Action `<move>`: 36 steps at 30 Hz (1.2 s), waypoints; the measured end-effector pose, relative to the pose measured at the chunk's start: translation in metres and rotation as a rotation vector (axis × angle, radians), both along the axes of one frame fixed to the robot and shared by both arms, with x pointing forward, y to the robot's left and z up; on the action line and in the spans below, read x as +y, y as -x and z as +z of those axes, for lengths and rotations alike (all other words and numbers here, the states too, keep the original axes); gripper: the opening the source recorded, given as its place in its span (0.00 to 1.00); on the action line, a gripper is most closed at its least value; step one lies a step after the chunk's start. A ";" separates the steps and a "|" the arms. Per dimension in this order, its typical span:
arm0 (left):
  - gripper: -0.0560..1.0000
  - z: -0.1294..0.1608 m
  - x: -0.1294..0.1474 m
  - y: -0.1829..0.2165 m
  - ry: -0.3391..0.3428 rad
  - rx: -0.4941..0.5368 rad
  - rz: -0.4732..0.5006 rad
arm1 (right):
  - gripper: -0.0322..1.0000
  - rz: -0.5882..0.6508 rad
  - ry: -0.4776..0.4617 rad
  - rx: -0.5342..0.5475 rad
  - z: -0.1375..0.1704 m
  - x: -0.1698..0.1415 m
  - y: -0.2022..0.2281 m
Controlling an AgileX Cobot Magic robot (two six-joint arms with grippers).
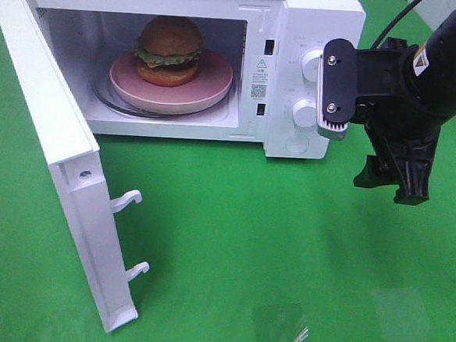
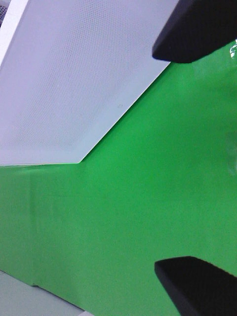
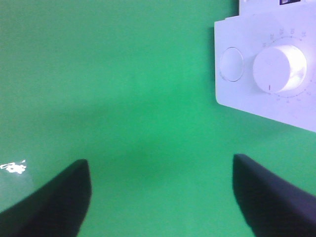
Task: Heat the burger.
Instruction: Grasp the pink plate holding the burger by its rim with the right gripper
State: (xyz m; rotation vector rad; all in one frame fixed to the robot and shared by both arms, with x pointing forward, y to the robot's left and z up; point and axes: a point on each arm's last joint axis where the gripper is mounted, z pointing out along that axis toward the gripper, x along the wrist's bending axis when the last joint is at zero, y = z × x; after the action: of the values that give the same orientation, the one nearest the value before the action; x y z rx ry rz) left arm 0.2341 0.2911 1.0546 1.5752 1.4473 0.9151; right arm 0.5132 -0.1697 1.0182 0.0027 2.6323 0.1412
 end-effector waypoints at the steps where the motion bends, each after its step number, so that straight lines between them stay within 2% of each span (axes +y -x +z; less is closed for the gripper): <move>1: 0.99 0.000 0.000 0.000 0.000 0.000 0.000 | 0.87 0.005 0.000 -0.007 0.000 0.002 0.001; 2: 0.99 0.000 0.000 0.000 0.000 0.000 0.000 | 0.87 0.005 0.000 -0.007 0.000 0.002 0.001; 3: 0.99 0.000 0.000 0.000 0.000 0.000 0.000 | 0.93 0.016 0.001 -0.017 0.001 0.007 0.002; 7: 0.99 0.000 0.000 0.000 0.000 0.000 0.000 | 0.97 0.071 0.020 -0.050 0.002 0.016 0.005; 15: 0.99 0.000 0.000 0.000 0.000 0.000 0.000 | 0.97 0.122 0.028 -0.085 0.000 0.035 0.002; 19: 0.99 0.000 0.000 0.000 0.000 0.000 0.000 | 0.97 0.163 0.002 -0.120 -0.002 0.061 -0.015; 28: 0.99 0.000 0.001 0.000 -0.014 0.000 0.009 | 0.95 0.207 0.008 -0.170 -0.015 0.086 -0.048; 36: 0.99 0.000 0.001 0.000 -0.014 0.000 0.009 | 0.94 0.263 -0.009 -0.216 -0.021 0.111 -0.061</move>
State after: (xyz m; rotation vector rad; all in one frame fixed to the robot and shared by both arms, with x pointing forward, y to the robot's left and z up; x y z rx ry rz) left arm 0.2341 0.2924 1.0545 1.5802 1.4528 0.9324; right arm 0.5738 -0.0586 0.9968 -0.3381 2.4060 0.2295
